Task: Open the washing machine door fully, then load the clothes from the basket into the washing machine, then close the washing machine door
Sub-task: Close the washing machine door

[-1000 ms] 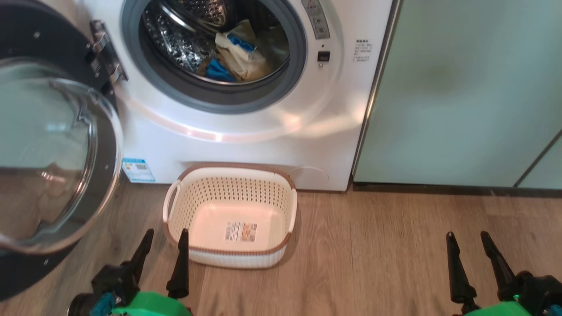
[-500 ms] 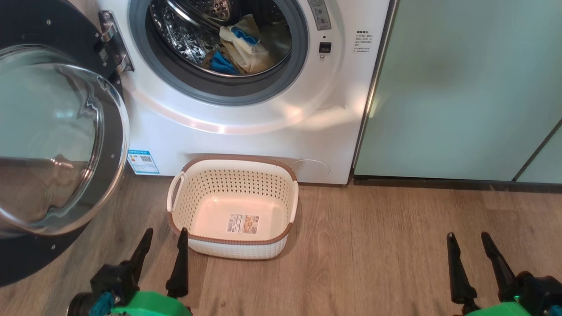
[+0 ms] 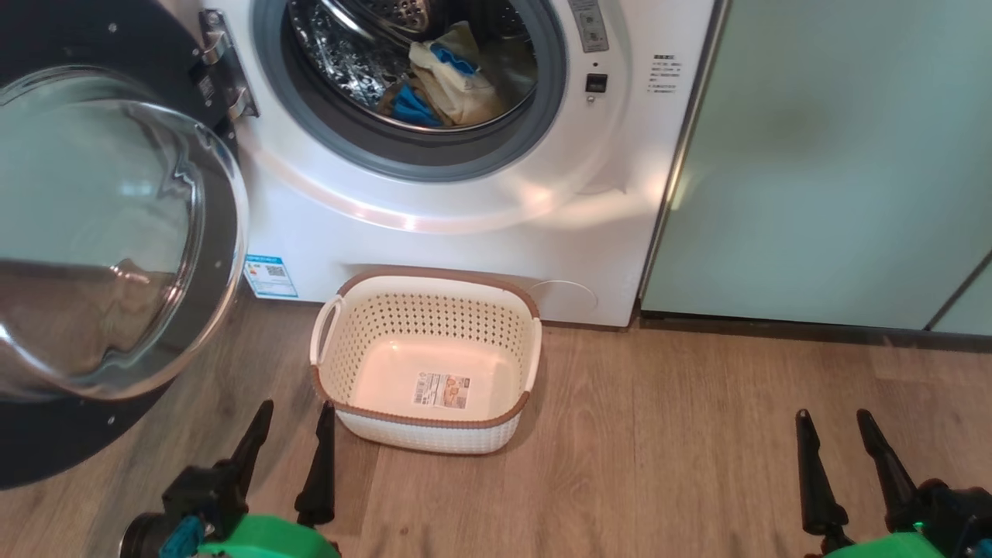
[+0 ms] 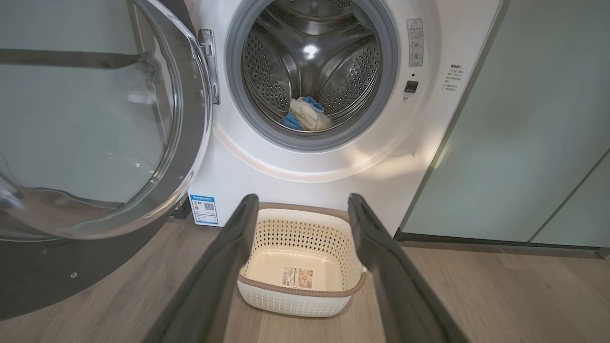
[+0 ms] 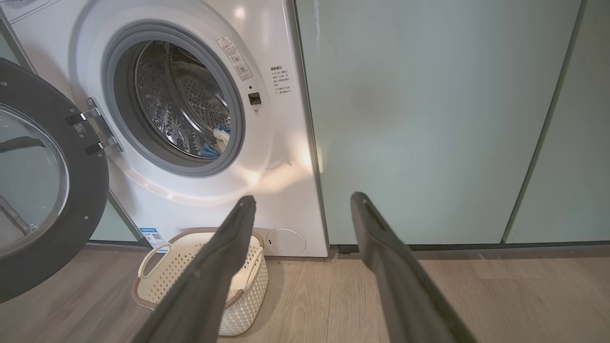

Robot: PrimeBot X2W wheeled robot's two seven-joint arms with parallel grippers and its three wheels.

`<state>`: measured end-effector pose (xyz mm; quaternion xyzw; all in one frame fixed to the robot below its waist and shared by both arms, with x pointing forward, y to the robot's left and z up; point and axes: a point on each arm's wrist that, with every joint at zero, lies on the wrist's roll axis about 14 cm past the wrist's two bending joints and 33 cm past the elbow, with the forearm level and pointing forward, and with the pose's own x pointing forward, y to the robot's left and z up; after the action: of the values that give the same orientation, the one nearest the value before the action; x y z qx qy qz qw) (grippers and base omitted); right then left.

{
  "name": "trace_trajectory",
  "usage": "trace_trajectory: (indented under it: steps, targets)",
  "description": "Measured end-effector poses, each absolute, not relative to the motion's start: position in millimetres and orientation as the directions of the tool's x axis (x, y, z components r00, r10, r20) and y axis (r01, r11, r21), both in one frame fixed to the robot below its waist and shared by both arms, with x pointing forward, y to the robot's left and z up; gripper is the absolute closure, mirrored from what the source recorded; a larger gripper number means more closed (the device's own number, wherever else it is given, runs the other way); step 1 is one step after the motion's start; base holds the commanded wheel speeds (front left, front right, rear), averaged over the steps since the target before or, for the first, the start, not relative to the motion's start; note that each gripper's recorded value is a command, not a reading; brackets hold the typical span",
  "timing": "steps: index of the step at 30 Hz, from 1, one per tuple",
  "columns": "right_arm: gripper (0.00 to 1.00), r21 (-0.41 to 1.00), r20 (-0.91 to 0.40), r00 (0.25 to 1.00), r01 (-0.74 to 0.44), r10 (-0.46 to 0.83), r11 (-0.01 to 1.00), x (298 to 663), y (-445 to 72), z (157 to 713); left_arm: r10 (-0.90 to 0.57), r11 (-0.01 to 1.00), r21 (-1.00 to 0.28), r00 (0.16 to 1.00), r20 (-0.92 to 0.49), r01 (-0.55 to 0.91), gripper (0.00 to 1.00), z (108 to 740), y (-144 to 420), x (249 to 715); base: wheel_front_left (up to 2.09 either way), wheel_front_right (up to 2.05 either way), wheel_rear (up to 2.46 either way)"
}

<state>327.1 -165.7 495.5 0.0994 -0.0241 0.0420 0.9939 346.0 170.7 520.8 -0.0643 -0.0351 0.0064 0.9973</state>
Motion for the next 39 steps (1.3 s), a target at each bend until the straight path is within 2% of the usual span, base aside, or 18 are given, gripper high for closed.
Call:
trace_trajectory:
  steps: [9, 16, 28, 39]
  targets:
    - [0.00, 0.196, 0.053, 0.989, -0.143, 0.135, 0.970, 336.8, -149.2, 494.6, 0.071, 0.990, -0.123, 0.995, 0.072, -0.061, 0.00, 521.0, 187.9, 334.8, 0.00, 0.00, 0.00]
    - [0.00, 0.198, 0.041, 0.971, -0.239, 0.236, 0.951, 348.6, -117.8, 490.6, 0.174, 0.979, -0.117, 0.982, 0.078, -0.165, 0.00, 522.5, 218.0, 314.6, 0.00, 0.00, 0.00]
    - [0.00, 0.198, 0.045, 0.888, -0.457, 0.458, 0.867, 362.2, -41.7, 492.0, 0.385, 0.920, -0.117, 0.919, 0.089, -0.374, 0.00, 525.2, 273.2, 260.7, 0.00, 0.00, 0.00]
    - [0.00, 0.197, 0.047, 0.827, -0.558, 0.561, 0.806, 361.7, -3.0, 493.1, 0.481, 0.875, -0.121, 0.872, 0.094, -0.469, 0.00, 526.0, 295.4, 229.0, 0.00, 0.00, 0.00]
